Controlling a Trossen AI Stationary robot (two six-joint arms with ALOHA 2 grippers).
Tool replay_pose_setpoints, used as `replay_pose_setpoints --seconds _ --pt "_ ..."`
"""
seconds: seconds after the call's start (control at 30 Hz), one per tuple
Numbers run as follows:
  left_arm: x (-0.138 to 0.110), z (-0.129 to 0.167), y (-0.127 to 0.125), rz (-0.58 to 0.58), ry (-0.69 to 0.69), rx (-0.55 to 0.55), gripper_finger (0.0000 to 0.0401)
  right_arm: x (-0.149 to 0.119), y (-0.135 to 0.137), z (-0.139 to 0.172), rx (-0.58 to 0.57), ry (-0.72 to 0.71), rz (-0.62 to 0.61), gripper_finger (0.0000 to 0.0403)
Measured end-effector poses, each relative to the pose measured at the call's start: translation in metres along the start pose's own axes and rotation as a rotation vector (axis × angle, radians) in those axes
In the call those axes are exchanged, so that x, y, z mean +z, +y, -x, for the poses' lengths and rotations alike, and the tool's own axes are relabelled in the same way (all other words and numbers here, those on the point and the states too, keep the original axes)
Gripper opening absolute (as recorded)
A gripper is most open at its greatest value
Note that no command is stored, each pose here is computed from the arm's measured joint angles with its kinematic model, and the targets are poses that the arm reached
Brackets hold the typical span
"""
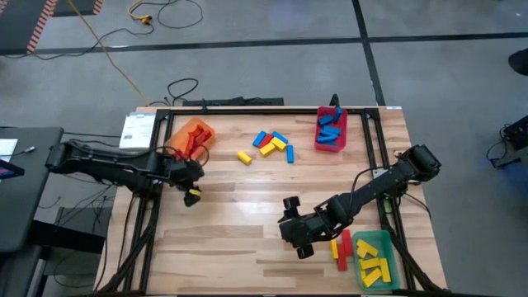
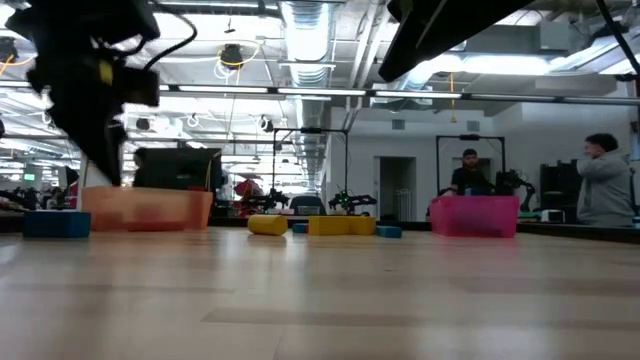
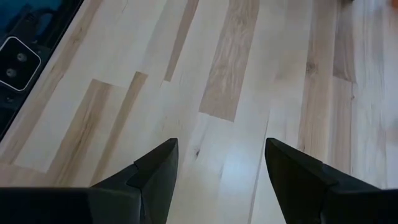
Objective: Sort blocks
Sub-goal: Put the blue block into the red bin
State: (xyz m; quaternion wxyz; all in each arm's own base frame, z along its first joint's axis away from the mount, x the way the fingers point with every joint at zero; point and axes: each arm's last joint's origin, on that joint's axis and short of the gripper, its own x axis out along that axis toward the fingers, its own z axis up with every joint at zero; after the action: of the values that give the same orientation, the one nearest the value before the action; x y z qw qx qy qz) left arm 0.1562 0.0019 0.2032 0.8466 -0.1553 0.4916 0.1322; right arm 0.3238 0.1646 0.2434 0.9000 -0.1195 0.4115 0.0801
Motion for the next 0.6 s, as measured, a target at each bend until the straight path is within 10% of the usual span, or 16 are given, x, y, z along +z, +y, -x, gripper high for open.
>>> replay_pose_setpoints --seconds 0.6 --pt "-0.006 -0.015 0.002 0.059 0.319 0.254 0.0221 0.001 0.001 0.0 0.008 -0.01 0.026 0.0255"
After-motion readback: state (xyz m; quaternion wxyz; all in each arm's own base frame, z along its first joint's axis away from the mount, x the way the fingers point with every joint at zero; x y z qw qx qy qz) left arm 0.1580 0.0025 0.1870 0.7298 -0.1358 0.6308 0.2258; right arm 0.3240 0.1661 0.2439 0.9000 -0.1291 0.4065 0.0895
